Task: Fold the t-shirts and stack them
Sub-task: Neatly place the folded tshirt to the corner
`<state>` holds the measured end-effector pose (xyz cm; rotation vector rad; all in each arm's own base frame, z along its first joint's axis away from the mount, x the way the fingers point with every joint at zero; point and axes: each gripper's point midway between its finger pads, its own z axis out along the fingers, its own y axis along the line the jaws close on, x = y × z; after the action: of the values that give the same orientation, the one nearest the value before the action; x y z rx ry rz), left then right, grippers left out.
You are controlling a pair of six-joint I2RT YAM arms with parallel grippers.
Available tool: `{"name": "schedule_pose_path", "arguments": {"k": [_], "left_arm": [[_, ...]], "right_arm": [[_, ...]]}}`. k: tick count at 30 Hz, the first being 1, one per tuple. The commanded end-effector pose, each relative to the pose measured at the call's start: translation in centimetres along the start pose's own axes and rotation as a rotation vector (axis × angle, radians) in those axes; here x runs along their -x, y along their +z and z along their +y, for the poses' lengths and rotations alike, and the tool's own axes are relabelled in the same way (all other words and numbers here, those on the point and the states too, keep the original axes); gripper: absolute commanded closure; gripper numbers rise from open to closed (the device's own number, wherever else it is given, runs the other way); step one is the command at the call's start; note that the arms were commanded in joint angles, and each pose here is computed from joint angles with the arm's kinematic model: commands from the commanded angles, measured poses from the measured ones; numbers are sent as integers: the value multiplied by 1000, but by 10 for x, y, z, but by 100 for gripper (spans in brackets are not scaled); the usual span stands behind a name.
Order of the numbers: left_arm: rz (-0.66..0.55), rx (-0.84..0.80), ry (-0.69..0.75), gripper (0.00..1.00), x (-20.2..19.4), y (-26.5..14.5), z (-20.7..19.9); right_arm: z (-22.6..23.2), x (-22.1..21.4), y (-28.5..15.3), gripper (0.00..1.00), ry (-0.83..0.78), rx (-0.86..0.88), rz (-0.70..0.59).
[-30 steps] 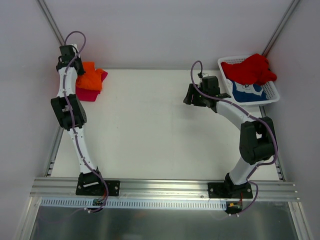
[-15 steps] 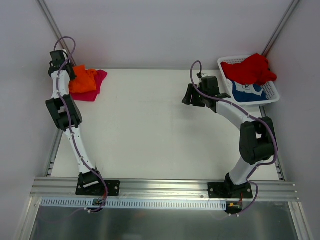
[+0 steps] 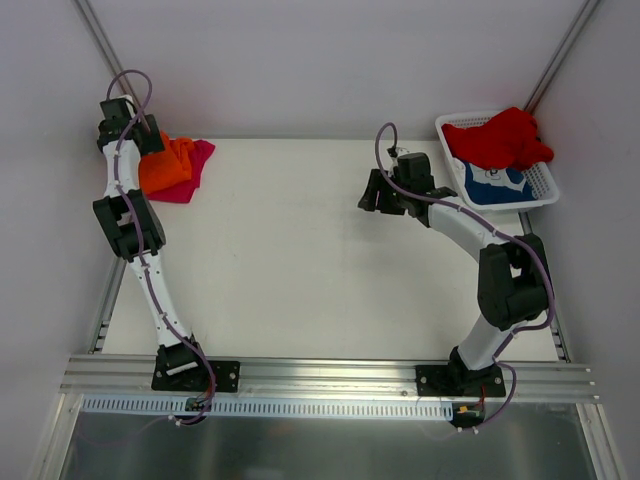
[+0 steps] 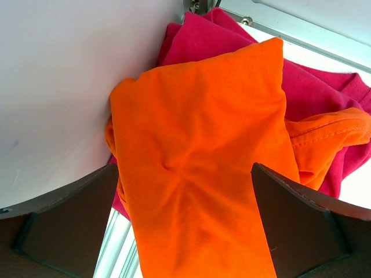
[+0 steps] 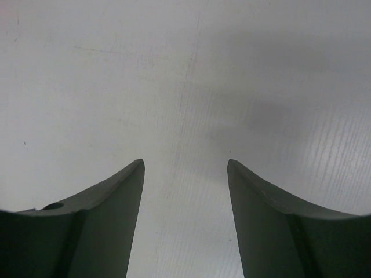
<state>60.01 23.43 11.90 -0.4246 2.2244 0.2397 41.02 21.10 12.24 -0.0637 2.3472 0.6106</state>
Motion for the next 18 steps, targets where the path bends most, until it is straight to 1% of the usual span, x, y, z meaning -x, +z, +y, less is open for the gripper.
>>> {"name": "schedule_pose_path", "arguments": {"k": [1, 5, 8, 10, 11, 15, 18], "left_arm": [[-114, 13, -18, 1, 47, -31, -3], [-171, 0, 12, 1, 70, -44, -23], [-184, -33, 8, 1, 71, -36, -38], [-158, -44, 25, 1, 58, -20, -48], [-154, -62, 39, 1, 54, -16, -61], [-80, -80, 61, 1, 18, 12, -81], [-41, -84, 46, 1, 0, 22, -82]], "right_arm": [[15, 10, -1, 37, -5, 51, -36], [17, 9, -2, 37, 0, 56, -35], [19, 8, -2, 37, 0, 60, -39], [22, 8, -2, 37, -3, 65, -39], [23, 8, -2, 37, -4, 67, -40], [25, 8, -1, 37, -7, 68, -39], [24, 9, -3, 37, -10, 63, -45]]}}
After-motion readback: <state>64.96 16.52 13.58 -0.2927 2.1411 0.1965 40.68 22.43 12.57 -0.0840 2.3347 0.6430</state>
